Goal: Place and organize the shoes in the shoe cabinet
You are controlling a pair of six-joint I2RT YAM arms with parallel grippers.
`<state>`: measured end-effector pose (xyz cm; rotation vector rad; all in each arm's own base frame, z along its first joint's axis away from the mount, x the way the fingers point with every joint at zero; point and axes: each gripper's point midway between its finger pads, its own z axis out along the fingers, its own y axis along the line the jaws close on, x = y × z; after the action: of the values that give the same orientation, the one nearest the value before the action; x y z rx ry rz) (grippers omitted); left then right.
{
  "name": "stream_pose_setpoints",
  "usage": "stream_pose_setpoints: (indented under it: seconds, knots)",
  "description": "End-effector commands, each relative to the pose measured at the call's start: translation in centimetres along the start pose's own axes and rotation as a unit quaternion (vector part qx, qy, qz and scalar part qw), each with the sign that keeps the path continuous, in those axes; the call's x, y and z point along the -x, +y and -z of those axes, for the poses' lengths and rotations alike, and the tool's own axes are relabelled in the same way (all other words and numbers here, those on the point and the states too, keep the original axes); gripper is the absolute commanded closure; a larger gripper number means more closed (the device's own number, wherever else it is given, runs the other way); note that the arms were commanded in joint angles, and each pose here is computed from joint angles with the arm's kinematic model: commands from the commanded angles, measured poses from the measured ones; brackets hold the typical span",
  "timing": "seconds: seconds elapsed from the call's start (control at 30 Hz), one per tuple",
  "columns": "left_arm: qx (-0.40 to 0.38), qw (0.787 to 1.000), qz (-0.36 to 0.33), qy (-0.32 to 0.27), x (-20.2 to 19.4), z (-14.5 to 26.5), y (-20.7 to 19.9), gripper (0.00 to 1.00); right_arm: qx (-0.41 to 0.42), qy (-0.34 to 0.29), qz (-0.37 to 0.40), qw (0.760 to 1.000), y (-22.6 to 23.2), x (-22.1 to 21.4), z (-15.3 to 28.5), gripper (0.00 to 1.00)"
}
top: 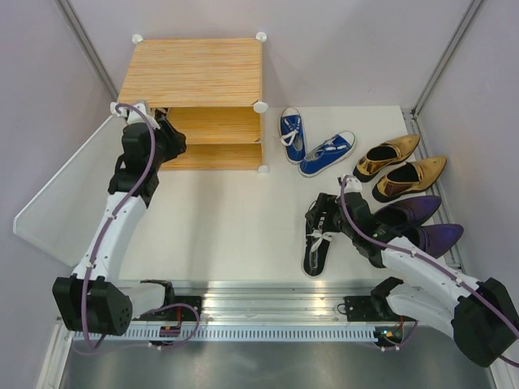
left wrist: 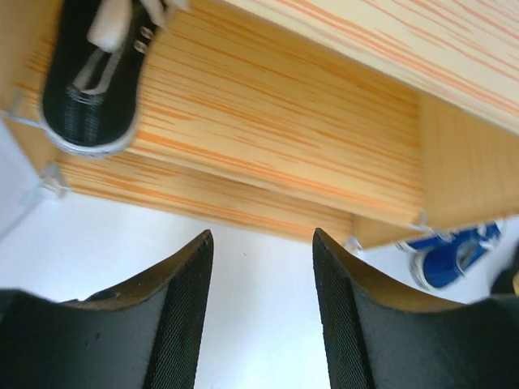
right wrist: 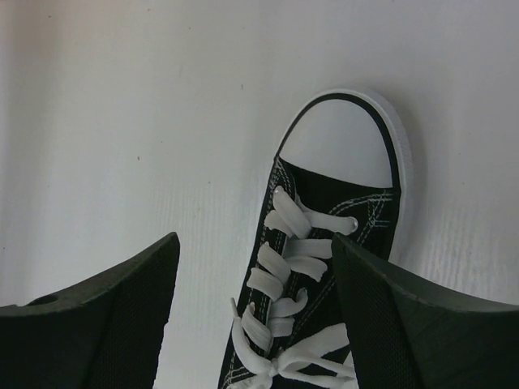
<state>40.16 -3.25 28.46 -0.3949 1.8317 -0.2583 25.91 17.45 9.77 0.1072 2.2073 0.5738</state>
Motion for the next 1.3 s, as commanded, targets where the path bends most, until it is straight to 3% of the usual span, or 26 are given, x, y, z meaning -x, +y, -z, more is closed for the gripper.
stream_pose_setpoints:
  seconds: [0.0, 0.17, 0.3, 0.53, 0.63, 0.67, 0.87, 1.27]
  knots:
    - [-0.098, 0.992, -0.012, 0.078, -2.7, 3.1, -4.2, 0.43, -0.04, 0.0, -0.016, 0.999, -0.9, 0.6, 1.5, 0.21]
    - [-0.104, 0.992, -0.04, 0.067, -4.2, 5.6, -3.9, 0.38, -0.059, 0.021, -0.01, 0.998, -1.7, -1.0, 2.4, 0.23]
    - [-0.117, 0.989, -0.074, 0.056, -5.3, 7.4, -4.3, 0.37, -0.032, 0.047, 0.015, 0.998, 0.4, -3.2, 2.7, 0.25]
    - [-0.127, 0.989, -0.079, 0.025, -3.8, 9.0, -4.8, 0.36, -0.076, 0.082, 0.047, 0.993, 1.1, -6.3, 1.2, 0.29]
    - [-0.131, 0.988, -0.079, 0.021, -3.6, 9.3, -5.0, 0.36, -0.099, 0.078, 0.045, 0.991, 0.4, -6.4, 0.8, 0.49]
    - [-0.132, 0.988, -0.08, 0.02, -3.6, 9.4, -5.1, 0.36, -0.098, 0.074, 0.043, 0.992, 0.7, -6.0, 0.7, 0.61]
    - [-0.127, 0.988, -0.085, 0.004, -2.9, 9.9, -4.9, 0.36, -0.082, 0.051, 0.06, 0.994, 2.9, -3.0, 1.2, 0.99]
    - [-0.139, 0.987, -0.085, -0.011, -2.5, 11.3, -5.3, 0.36, 0.027, 0.017, 0.111, 0.993, 14.7, 4.5, 1.1, 0.99]
